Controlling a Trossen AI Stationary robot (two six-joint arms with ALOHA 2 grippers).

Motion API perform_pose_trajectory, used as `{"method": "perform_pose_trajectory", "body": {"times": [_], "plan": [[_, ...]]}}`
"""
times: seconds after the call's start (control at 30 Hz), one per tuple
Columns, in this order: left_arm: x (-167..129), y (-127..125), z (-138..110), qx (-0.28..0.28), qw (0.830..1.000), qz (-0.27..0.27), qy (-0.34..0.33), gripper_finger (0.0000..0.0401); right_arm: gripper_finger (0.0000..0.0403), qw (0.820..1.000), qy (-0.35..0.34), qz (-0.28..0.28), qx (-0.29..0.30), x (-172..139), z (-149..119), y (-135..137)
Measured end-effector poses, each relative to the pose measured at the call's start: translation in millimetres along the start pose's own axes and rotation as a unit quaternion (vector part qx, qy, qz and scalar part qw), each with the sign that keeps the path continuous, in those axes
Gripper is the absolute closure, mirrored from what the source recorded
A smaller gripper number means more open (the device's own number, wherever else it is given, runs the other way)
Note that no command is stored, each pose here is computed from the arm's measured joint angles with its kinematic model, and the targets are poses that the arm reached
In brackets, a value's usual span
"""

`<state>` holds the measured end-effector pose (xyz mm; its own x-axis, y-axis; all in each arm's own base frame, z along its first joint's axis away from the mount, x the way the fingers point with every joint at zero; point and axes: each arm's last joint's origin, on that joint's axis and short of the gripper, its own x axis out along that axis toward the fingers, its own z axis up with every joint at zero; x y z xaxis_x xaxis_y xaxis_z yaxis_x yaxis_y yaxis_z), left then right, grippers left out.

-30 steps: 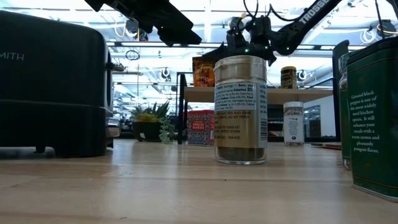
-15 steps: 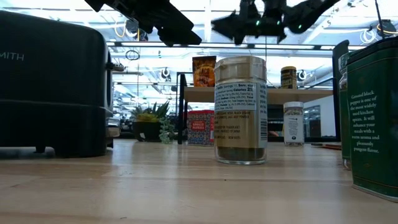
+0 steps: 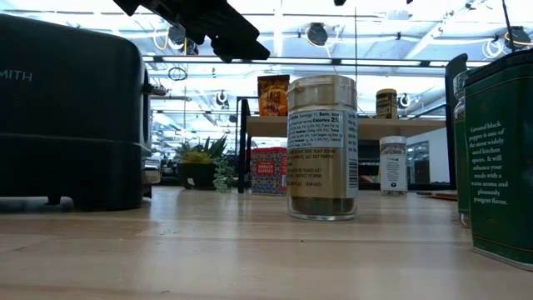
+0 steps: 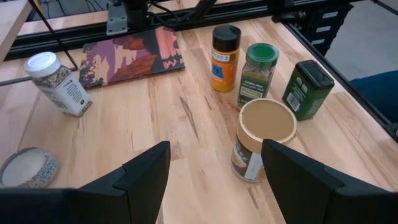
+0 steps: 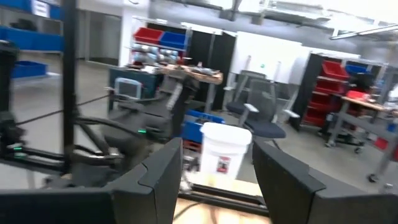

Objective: Shelf spices
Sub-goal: Put the black seasoning bottle on the shelf

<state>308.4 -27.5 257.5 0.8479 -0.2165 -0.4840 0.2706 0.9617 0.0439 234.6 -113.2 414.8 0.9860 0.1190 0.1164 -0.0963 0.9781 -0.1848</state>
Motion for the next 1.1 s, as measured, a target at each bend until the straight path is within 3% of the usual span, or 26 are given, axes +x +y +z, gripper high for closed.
{"method": "perform_pose_trajectory", "body": {"times": [0.47,1.1], "plan": [[1.3,-9.4,1.1,0.008,1.0,-0.005,0.001,0.0138,0.022,0.995,0.034,0.085,0.031,-28.0,26.3,58.6],[2.2,-17.1,1.6,0.013,1.0,0.001,0.004,0.0138,0.022,0.97,0.136,0.179,0.098,-38.8,17.2,103.5]]}}
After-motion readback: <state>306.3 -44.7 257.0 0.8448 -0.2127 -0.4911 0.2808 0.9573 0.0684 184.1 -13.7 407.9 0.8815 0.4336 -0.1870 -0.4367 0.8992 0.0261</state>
